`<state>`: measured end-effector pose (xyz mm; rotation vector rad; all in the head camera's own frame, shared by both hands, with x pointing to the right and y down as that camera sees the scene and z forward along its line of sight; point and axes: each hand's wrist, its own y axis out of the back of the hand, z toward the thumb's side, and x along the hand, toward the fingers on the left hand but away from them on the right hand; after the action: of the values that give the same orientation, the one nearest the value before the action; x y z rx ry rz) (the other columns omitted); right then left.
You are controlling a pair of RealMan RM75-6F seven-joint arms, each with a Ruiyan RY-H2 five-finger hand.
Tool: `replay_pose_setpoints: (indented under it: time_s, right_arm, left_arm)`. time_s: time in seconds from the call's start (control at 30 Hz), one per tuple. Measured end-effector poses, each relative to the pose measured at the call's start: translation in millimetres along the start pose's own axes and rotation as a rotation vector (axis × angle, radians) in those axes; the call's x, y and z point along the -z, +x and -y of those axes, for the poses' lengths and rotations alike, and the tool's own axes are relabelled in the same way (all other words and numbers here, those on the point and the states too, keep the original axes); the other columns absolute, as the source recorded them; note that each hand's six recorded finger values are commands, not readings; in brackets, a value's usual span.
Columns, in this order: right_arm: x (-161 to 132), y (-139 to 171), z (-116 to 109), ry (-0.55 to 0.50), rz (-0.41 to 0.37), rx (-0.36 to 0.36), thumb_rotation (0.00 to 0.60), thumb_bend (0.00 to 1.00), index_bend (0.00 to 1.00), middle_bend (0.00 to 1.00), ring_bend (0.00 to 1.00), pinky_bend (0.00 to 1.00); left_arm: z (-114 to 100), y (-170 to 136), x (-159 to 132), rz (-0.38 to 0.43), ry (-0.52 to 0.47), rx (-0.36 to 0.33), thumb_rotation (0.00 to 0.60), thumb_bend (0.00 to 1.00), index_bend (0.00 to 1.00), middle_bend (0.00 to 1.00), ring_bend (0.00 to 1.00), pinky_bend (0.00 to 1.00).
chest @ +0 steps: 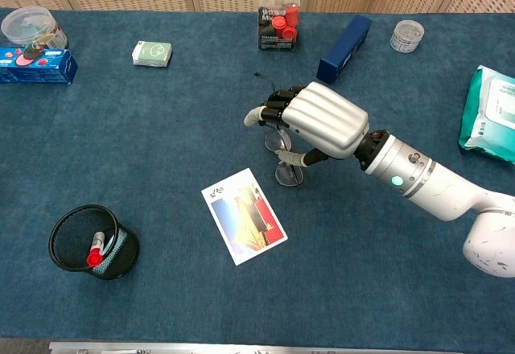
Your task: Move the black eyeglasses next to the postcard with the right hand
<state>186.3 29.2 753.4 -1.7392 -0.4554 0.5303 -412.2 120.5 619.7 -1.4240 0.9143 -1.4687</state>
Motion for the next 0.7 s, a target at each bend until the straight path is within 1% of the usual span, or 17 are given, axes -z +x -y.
replay_pose_setpoints:
  time_s: [0.23, 0.4, 0.47, 0.6, 0.7]
  right_arm:
    - [-14.7, 5.9, -14.5, -0.039, -0.037, 0.024, 0.6, 0.21, 0.3, 0.39, 0.29, 0.44]
    - [-21.2, 8.7, -29.6, -0.08, -0.045, 0.058, 0.6, 0.21, 0.3, 0.33, 0.23, 0.44]
    - [-21.5, 8.8, -35.5, -0.094, -0.04, 0.073, 0.6, 0.21, 0.3, 0.3, 0.21, 0.4]
    - [-15.7, 7.4, -44.6, -0.114, -0.007, 0.093, 0.6, 0.21, 0.29, 0.25, 0.17, 0.33]
    - [-9.8, 6.1, -46.1, -0.124, 0.026, 0.087, 0.6, 0.21, 0.24, 0.21, 0.14, 0.28]
  left_arm:
    - [0.8, 0.4, -0.2, -0.001, 0.002, 0.002, 0.6, 0.0, 0.56, 0.46, 0.38, 0.46]
    - [1.5, 0.5, -0.6, 0.001, 0.004, 0.005, 0.6, 0.0, 0.56, 0.46, 0.38, 0.46]
    - [2.0, 0.5, -0.8, 0.001, 0.005, 0.007, 0.6, 0.0, 0.56, 0.46, 0.38, 0.46]
    - [2.5, 0.4, -1.1, 0.002, 0.006, 0.009, 0.6, 0.0, 0.56, 0.46, 0.38, 0.46]
    - [2.6, 0.4, -1.3, 0.002, 0.006, 0.01, 0.6, 0.0, 0.56, 0.46, 0.38, 0.46]
